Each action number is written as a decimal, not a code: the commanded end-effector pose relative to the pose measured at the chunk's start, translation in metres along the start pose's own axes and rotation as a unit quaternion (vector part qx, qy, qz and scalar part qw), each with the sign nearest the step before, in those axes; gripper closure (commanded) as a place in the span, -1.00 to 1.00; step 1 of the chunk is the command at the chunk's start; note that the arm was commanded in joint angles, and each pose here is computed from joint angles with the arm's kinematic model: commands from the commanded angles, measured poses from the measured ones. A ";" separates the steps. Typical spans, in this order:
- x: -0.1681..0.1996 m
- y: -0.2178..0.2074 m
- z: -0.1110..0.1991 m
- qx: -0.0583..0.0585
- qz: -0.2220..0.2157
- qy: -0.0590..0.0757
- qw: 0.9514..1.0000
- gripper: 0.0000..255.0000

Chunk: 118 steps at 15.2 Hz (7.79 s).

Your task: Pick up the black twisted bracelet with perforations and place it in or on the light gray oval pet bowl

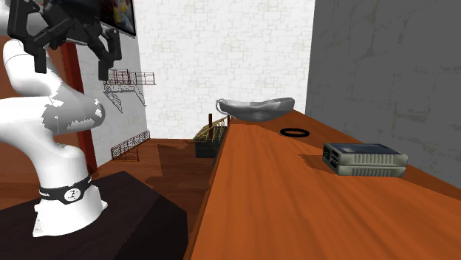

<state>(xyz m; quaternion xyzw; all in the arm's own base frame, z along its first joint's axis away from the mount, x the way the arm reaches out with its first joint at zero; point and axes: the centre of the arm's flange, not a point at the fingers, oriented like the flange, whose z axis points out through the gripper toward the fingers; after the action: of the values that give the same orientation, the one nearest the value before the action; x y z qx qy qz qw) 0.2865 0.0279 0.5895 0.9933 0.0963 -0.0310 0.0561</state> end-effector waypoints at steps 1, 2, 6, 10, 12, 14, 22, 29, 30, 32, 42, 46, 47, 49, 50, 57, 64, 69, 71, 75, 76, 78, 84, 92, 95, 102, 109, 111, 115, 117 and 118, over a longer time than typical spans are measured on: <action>0.000 0.000 0.000 0.000 0.000 0.000 1.000 -1.00; 0.007 -0.010 0.003 0.004 0.004 0.000 1.000 -1.00; 0.035 -0.049 0.012 0.018 0.020 -0.001 1.000 -1.00; 0.065 -0.087 0.021 0.033 0.035 -0.001 0.999 -1.00; 0.080 -0.106 0.025 0.041 0.043 -0.001 0.998 -1.00; 0.096 -0.124 0.028 0.048 0.051 -0.001 0.998 -1.00; 0.161 -0.197 0.040 0.077 0.082 -0.002 0.994 -1.00; 0.222 -0.258 0.047 0.103 0.110 -0.003 0.989 -1.00; 0.230 -0.266 0.048 0.107 0.114 -0.003 0.988 -1.00; 0.249 -0.283 0.049 0.114 0.121 -0.003 0.986 -1.00; 0.310 -0.340 0.067 0.138 0.147 -0.004 0.980 -1.00; 0.311 -0.345 0.088 0.138 0.147 -0.004 0.980 -1.00; 0.311 -0.346 0.091 0.138 0.147 -0.004 0.980 -1.00; 0.311 -0.346 0.091 0.138 0.147 -0.004 0.980 -1.00; 0.311 -0.346 0.091 0.138 0.147 -0.004 0.980 -1.00; 0.311 -0.346 0.091 0.138 0.147 -0.004 0.980 1.00; 0.311 -0.346 0.091 0.138 0.147 -0.004 0.980 1.00; 0.309 -0.343 0.064 0.138 0.147 -0.004 0.980 1.00; 0.308 -0.342 0.054 0.138 0.147 -0.004 0.980 1.00; 0.307 -0.340 0.033 0.138 0.147 -0.004 0.980 1.00; 0.306 -0.340 0.028 0.138 0.147 -0.004 0.980 1.00; 0.306 -0.338 0.017 0.138 0.147 -0.004 0.980 1.00; 0.303 -0.335 -0.014 0.138 0.147 -0.004 0.980 1.00; 0.300 -0.331 -0.056 0.138 0.147 -0.004 0.980 1.00; 0.299 -0.329 -0.072 0.138 0.147 -0.004 0.980 1.00; 0.241 -0.361 -0.081 0.138 0.147 -0.004 0.980 1.00; 0.161 -0.406 -0.086 0.138 0.147 -0.004 0.980 1.00; 0.138 -0.419 -0.088 0.138 0.147 -0.004 0.980 1.00; 0.120 -0.431 -0.073 0.138 0.147 -0.004 0.980 1.00; 0.121 -0.432 -0.063 0.138 0.147 -0.004 0.980 1.00; 0.122 -0.433 -0.057 0.138 0.147 -0.004 0.980 1.00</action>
<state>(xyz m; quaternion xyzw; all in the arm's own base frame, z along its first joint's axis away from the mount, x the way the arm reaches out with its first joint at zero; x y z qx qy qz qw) 0.3254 0.4800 0.5965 0.9947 -0.0558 -0.0397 -0.0767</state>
